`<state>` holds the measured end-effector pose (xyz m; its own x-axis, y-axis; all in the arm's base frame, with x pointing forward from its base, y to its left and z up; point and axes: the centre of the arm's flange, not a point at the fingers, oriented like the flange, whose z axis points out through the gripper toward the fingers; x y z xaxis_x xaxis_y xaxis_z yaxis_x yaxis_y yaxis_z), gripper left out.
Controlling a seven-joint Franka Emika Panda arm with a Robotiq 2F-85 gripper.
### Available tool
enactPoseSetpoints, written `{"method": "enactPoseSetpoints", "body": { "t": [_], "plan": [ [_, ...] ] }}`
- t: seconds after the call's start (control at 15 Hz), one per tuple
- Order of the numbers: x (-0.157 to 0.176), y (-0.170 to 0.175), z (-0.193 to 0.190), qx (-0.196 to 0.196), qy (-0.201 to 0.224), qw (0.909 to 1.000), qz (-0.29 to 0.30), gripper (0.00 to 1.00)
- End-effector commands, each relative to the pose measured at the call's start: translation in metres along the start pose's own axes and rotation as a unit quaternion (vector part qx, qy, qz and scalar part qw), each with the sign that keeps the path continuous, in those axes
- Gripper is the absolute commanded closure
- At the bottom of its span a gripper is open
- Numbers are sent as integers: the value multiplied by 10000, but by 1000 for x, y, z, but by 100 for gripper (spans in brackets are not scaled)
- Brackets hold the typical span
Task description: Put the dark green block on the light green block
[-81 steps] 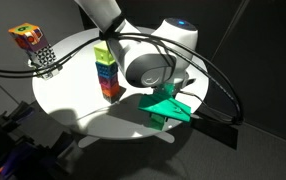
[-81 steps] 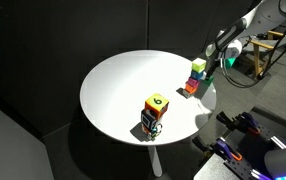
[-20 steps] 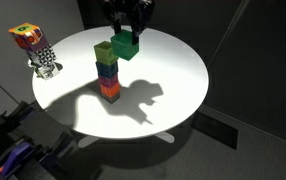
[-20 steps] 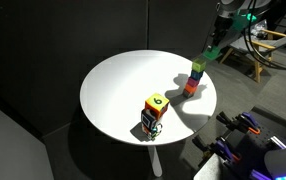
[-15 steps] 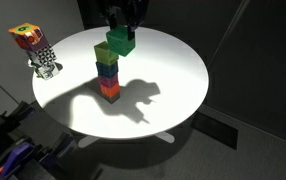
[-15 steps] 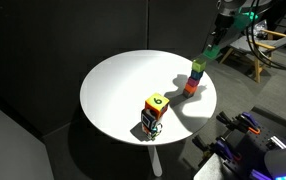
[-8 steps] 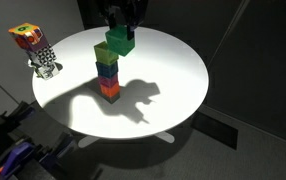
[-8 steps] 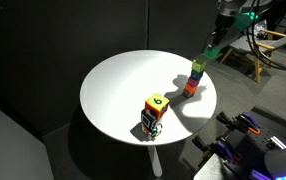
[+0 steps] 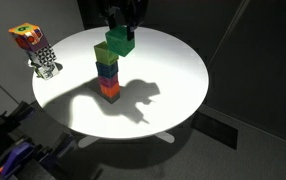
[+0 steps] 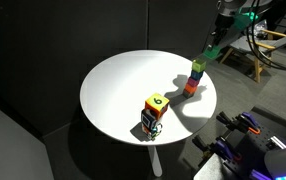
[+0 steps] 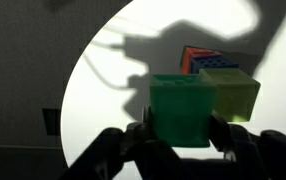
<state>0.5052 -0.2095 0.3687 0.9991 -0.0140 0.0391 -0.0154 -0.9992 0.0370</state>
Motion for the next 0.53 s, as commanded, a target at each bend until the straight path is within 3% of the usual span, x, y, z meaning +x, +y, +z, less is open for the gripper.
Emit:
{"method": "enactPoseSetpoints", "body": {
  "t": [0.0,0.47],
  "plan": [
    [-1,2,-5,29,8,10000,-17,71],
    [-2,-3,-15,-19,-6,10000,-38,71]
  ]
}}
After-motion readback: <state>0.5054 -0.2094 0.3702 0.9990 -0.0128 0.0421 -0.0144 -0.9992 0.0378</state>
